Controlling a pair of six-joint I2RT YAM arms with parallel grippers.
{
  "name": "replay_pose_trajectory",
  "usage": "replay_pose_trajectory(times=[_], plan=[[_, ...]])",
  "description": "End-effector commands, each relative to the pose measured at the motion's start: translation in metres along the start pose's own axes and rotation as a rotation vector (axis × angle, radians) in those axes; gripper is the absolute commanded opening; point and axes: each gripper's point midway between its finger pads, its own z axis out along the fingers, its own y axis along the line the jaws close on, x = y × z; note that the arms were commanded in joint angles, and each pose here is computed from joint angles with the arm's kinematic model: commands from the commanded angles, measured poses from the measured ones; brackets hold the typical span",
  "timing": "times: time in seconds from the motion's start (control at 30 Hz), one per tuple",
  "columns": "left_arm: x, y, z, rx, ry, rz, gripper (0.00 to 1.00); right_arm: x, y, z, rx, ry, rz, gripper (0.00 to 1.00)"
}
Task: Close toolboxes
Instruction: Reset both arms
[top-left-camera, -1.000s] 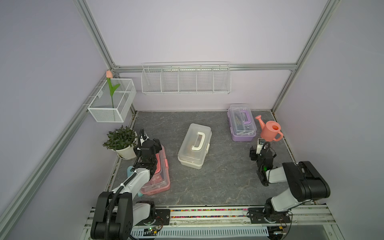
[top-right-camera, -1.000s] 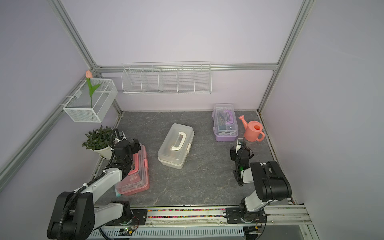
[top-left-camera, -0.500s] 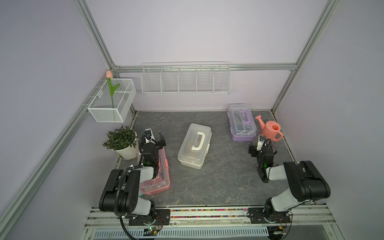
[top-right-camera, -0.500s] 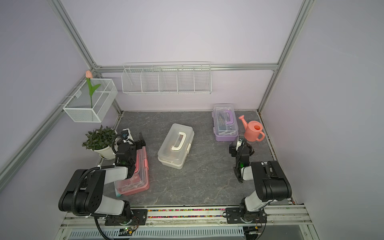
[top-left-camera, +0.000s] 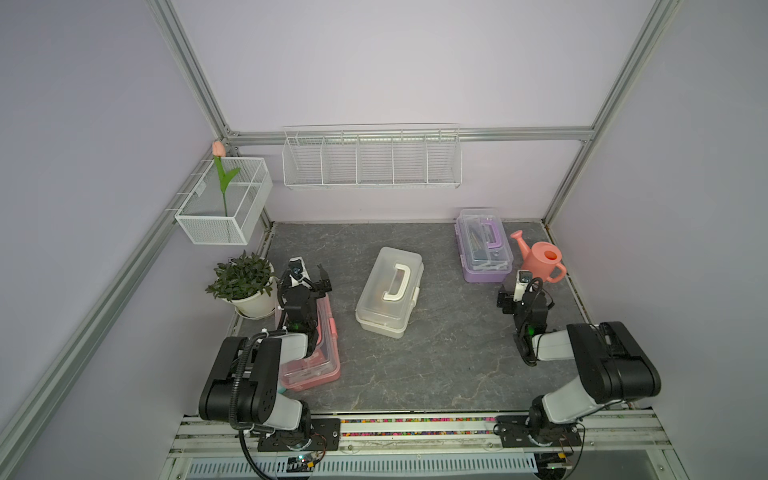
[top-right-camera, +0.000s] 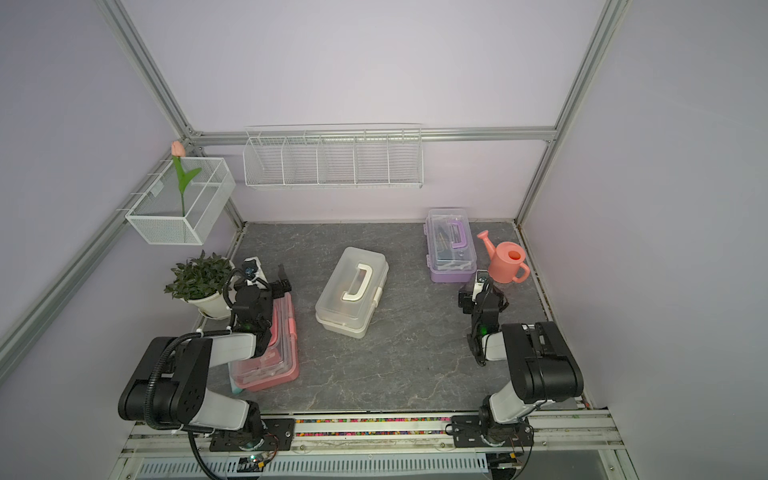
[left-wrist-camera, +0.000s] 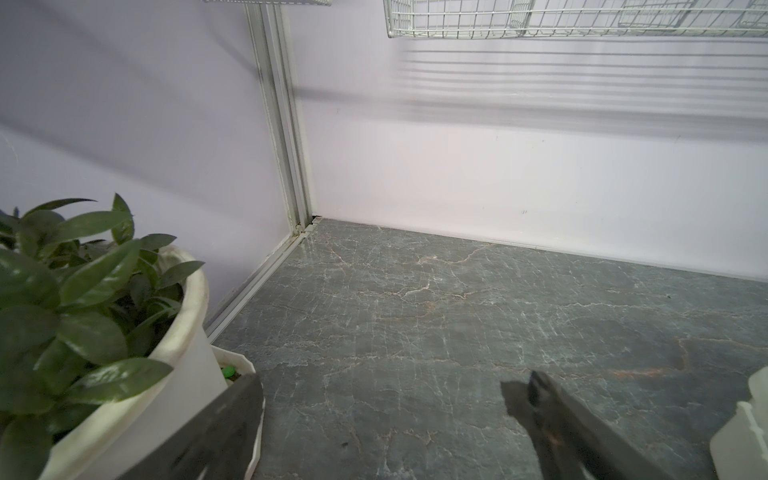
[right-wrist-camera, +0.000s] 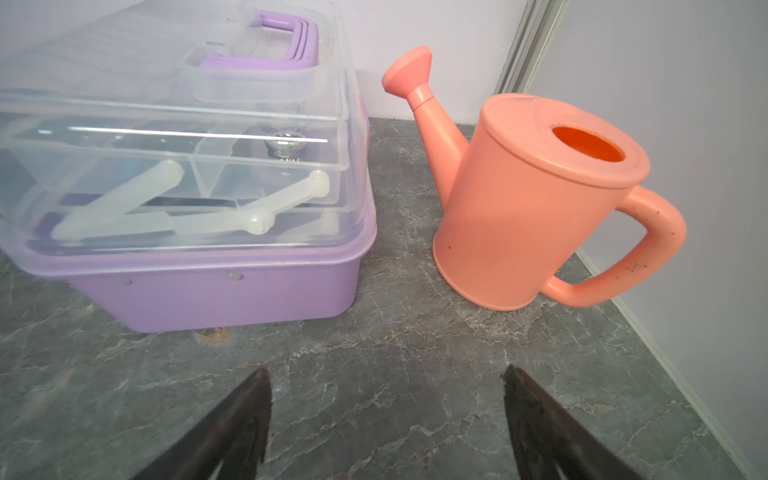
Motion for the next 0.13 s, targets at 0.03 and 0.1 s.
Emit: replay_pose_trajectory(times=[0.03, 0.1], plan=[[0.0509, 0.0141, 0.0065, -0.027, 0.216, 0.032, 0.99, -0.0108, -0.0018, 0.0013, -0.001, -0.030, 0.013, 0.89], [0.0513, 0.0168, 0.0073, -0.024, 0.220, 0.017, 0.99, -0.0109, -0.0020, 0.0008, -0.001, -0.032, 0.012, 0.89]])
